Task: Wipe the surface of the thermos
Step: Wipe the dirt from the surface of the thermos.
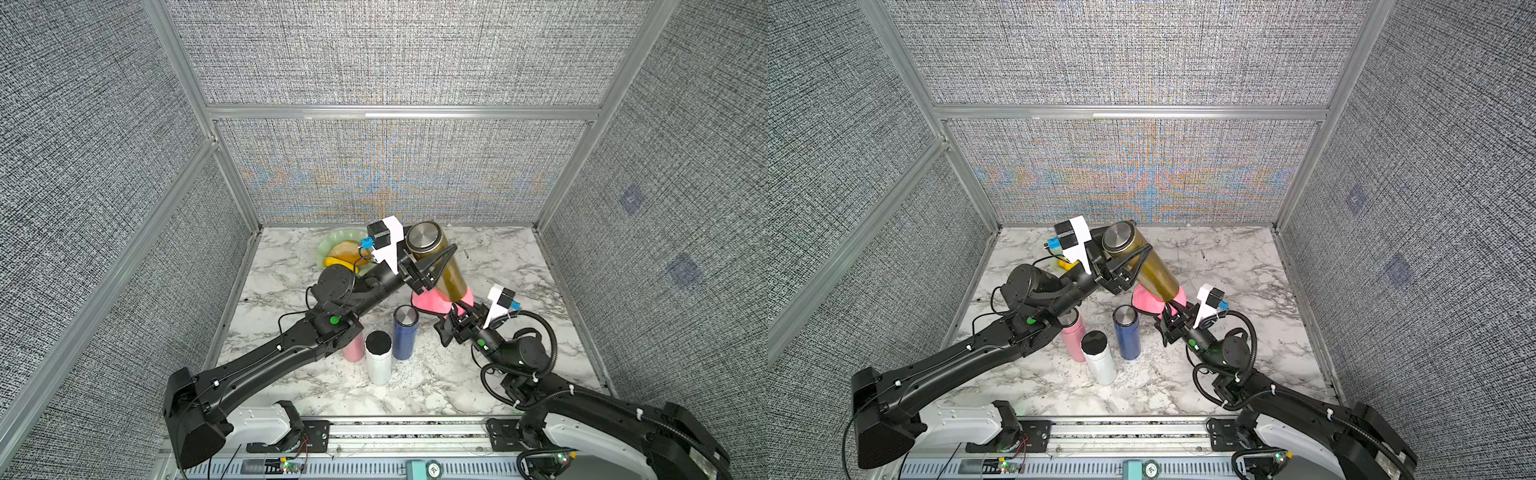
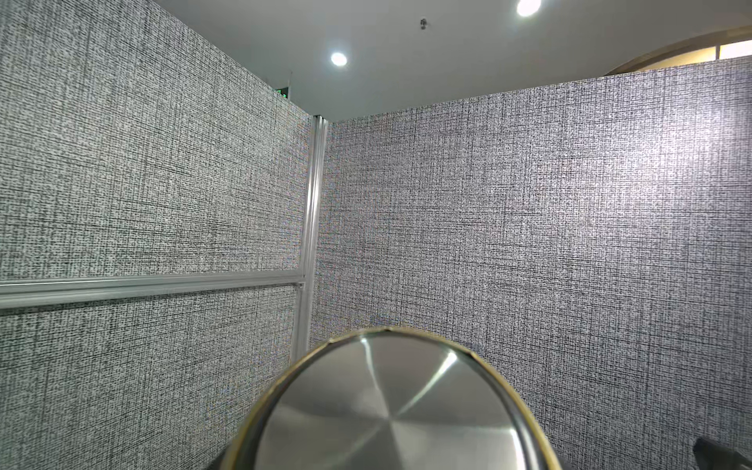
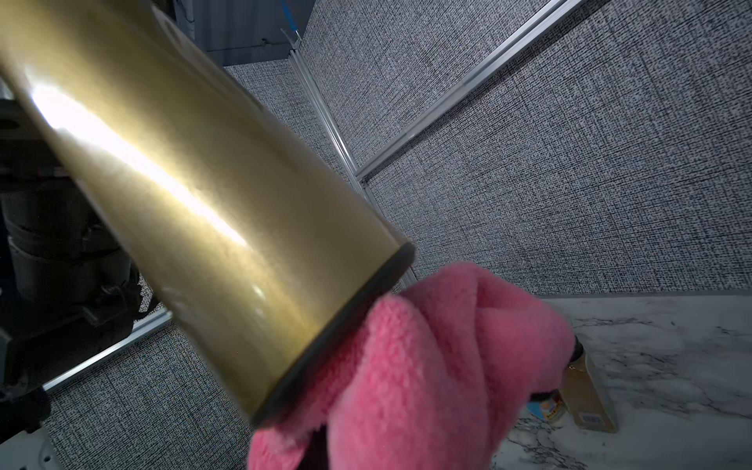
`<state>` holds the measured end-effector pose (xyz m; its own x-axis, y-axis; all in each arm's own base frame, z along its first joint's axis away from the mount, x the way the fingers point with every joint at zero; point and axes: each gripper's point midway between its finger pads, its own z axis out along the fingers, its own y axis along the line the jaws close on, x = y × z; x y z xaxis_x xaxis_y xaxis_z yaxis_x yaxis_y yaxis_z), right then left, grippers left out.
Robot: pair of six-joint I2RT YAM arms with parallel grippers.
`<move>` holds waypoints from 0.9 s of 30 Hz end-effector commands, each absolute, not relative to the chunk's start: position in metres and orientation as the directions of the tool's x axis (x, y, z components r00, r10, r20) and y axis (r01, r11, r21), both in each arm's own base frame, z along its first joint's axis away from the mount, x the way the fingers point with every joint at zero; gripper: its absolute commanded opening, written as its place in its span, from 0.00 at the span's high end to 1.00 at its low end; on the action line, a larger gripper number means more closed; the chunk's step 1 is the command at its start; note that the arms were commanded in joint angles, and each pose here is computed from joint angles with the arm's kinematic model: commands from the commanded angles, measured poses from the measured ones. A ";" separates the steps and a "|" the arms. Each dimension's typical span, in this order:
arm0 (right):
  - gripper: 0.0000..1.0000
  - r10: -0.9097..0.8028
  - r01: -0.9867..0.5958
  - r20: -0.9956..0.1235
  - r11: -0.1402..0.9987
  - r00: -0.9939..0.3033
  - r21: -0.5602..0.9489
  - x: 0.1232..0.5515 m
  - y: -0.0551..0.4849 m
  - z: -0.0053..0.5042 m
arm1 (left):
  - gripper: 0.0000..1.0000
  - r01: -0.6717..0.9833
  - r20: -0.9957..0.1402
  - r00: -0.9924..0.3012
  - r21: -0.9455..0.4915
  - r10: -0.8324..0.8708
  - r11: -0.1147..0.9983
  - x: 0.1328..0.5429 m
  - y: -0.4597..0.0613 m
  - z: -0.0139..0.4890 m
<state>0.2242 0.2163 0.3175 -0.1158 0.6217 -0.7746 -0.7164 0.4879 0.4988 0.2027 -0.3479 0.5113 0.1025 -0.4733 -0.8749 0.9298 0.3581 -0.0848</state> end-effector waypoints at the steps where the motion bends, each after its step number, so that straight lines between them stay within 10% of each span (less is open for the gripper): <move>1: 1.00 0.658 -0.767 -0.751 0.456 -0.051 0.452 0.211 0.209 0.346 | 1.00 0.929 -0.878 0.106 -0.080 -0.468 0.361 0.205 -0.350 0.509; 27: 1.00 0.683 -0.798 -0.724 0.384 -0.093 0.464 0.210 0.219 0.355 | 1.00 0.940 -0.892 0.067 -0.094 -0.448 0.329 0.213 -0.371 0.501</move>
<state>0.2244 0.2362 0.3166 -0.1730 0.5895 -0.7890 -0.7408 0.4501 0.4987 0.2107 -0.3645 0.5149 0.0889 -0.4902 -0.8671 0.9396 0.3302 -0.0903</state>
